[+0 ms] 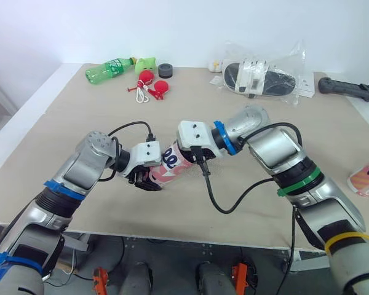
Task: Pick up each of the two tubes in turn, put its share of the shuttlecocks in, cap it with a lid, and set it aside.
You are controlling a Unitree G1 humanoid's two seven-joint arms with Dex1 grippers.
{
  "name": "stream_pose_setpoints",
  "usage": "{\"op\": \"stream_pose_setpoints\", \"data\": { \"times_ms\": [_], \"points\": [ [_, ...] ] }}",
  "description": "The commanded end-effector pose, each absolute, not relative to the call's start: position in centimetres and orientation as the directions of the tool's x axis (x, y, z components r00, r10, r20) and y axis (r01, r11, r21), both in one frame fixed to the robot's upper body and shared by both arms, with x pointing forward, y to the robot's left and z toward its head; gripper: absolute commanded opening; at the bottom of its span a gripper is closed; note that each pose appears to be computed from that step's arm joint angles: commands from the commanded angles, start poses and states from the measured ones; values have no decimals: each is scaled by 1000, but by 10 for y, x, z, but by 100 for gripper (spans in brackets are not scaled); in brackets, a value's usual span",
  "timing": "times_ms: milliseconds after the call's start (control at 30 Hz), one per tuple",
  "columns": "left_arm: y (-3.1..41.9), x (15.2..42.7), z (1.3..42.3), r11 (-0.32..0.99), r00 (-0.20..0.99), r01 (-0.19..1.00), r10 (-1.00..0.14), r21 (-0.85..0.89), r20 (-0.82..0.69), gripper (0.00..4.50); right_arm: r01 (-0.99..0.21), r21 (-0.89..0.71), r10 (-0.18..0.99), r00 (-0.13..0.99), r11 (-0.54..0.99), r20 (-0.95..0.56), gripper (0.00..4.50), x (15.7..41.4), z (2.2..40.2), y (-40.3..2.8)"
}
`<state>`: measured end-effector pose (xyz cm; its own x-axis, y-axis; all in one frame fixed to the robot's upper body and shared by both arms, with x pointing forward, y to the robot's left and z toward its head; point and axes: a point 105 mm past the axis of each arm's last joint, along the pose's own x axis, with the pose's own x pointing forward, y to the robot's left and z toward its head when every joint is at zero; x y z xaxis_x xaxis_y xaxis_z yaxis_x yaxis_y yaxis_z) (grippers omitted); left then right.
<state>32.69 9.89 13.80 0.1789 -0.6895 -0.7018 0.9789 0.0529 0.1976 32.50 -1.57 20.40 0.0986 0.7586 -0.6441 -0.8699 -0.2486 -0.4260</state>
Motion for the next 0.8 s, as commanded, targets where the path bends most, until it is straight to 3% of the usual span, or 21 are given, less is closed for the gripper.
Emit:
{"op": "stream_pose_setpoints", "data": {
  "times_ms": [33, 300, 500, 800],
  "points": [
    [85, 316, 126, -3, 106, 989, -700, 151, -706, 309, -862, -412, 725, 78, -296, -684, 7, 324, 192, -6],
    [85, 315, 125, 3, 108, 989, -703, 149, -703, 309, -864, -444, 798, 87, -238, -597, 7, 322, 218, -10],
    [85, 315, 124, 10, 113, 989, -709, 150, -696, 309, -887, -449, 878, 127, -107, -462, 7, 314, 263, -43],
    [77, 319, 132, 19, 131, 984, -752, 178, -646, 309, -914, -401, 891, 234, 66, -388, 7, 305, 279, -102]
  ]
}}
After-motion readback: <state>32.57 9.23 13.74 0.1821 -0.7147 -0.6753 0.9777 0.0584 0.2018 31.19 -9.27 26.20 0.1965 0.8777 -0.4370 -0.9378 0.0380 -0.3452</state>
